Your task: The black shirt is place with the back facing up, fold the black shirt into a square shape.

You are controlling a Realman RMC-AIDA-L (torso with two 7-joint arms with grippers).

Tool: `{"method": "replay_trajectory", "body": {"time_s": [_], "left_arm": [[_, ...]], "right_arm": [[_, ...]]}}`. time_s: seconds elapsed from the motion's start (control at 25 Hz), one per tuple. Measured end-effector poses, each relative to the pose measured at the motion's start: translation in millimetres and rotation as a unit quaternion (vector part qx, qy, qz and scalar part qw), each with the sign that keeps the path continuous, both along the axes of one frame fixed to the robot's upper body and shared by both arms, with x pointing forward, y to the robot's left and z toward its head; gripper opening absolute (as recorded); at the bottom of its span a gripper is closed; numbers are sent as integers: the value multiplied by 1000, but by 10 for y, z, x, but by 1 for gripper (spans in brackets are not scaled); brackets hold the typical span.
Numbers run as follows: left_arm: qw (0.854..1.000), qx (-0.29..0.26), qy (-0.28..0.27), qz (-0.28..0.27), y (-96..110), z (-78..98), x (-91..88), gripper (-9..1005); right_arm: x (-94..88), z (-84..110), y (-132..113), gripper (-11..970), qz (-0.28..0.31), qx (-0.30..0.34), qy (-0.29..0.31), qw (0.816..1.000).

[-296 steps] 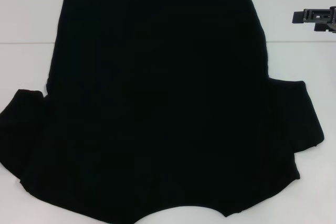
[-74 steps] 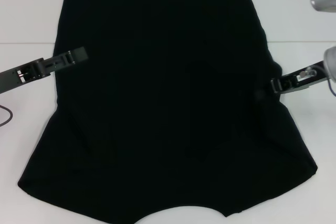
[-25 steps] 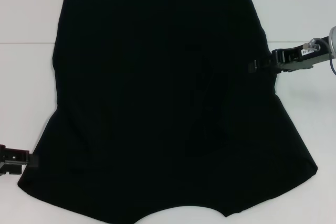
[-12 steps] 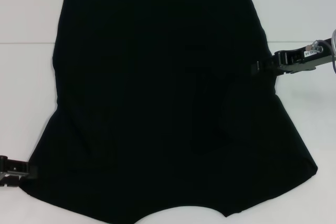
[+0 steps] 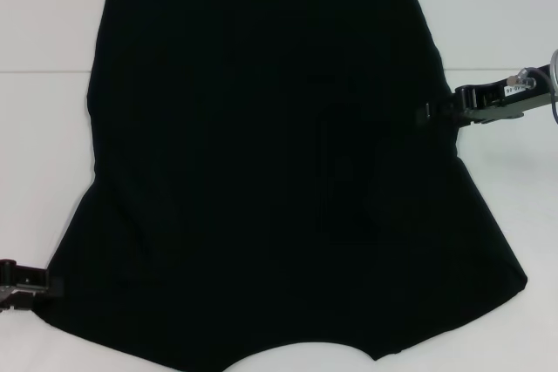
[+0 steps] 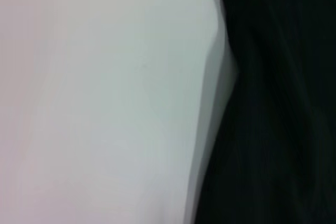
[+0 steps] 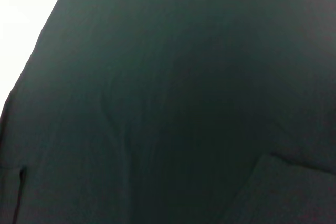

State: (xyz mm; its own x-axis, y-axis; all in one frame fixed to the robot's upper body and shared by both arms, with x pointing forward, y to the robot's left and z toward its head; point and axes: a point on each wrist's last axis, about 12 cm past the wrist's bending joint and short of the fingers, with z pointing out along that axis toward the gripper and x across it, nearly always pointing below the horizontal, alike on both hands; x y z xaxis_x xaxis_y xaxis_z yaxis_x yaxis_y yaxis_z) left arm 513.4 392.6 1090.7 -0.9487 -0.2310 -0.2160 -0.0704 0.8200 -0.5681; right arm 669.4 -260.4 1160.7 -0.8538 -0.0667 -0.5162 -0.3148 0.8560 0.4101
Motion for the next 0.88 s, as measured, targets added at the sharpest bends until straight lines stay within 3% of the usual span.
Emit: {"method": "replay_trajectory", "body": {"time_s": [0.88], "left_arm": [[999,-19,2,-33,-241,-51,92,594]], "right_arm": [[-14,-17,-14,760,0,0,2,1000]]}}
